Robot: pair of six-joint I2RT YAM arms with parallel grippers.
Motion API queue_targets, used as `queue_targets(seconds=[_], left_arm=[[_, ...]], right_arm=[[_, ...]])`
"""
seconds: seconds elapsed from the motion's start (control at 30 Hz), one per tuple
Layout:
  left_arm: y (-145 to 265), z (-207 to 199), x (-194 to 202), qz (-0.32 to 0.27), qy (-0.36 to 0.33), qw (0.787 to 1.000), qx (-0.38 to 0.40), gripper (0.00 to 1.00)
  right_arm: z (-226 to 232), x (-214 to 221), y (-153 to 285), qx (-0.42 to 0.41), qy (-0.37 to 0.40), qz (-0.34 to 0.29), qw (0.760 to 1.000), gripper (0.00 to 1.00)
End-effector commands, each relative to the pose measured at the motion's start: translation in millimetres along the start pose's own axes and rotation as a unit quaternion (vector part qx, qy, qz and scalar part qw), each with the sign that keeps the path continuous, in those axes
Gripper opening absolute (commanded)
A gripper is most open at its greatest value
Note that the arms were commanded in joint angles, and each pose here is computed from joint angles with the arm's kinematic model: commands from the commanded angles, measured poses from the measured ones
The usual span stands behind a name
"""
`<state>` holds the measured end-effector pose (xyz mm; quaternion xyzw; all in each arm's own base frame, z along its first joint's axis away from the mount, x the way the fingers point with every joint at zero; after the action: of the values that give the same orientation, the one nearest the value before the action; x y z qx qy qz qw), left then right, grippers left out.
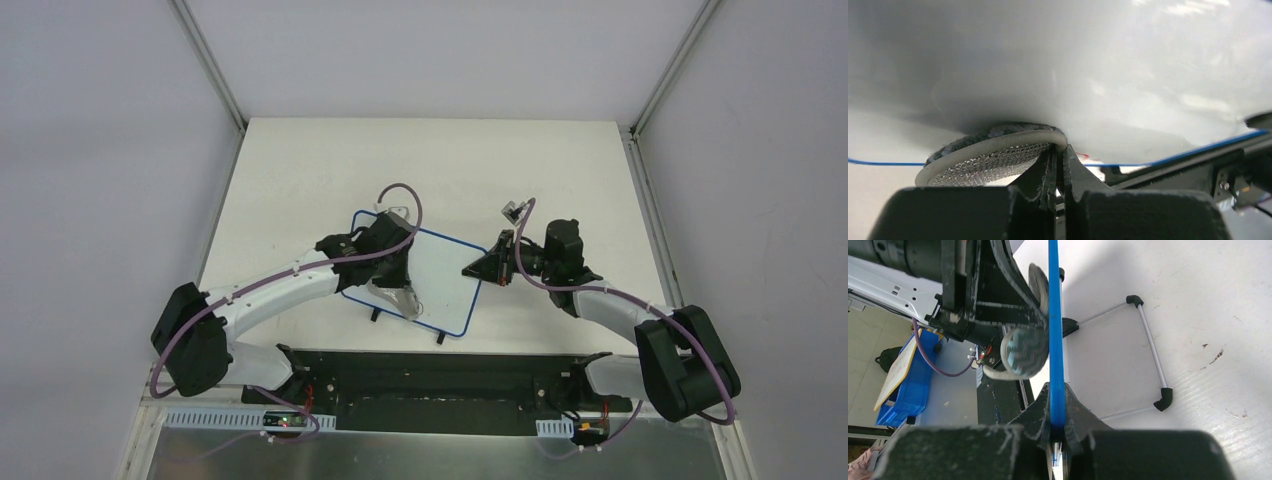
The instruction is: Erase the whiteboard
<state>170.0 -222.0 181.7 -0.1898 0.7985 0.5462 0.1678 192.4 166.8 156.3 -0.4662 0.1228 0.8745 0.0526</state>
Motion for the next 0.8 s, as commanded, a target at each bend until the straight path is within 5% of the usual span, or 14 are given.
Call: queue_targets(seconds=[0.0, 0.2, 0.5, 0.77], left_arm=[[-3, 36, -19, -0.066, 0.006, 0.994, -0.082, 0.0], [-20, 14, -15, -0.027, 0.026, 0.999, -0.03, 0.0], [-41, -87, 41, 0.046, -0.05, 0.996, 0.056, 0.0], [-38, -51, 28, 0.01, -0.026, 1.0, 0.012, 0.0]], right_arm=[[2, 9, -1, -0.024, 0.03, 0.024, 0.999, 0.0], [1, 9, -2, -0.022, 0.029, 0.024, 0.999, 0.0], [0, 11, -3, -0.023, 0.027, 0.027, 0.999, 0.0], [1, 10, -2, -0.022, 0.029, 0.026, 0.999, 0.0]])
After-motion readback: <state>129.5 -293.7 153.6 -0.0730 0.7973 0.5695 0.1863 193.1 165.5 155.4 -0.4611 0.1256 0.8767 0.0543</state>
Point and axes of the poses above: each gripper's point midway between its finger pads, its own y axis back along the fingers, its own z axis along the line the jaws close on, x = y × z, the point moved 9 cm from there along y, back along the fingers, and after that the axes turned 8 degrees about y, right-handed, at the moved point
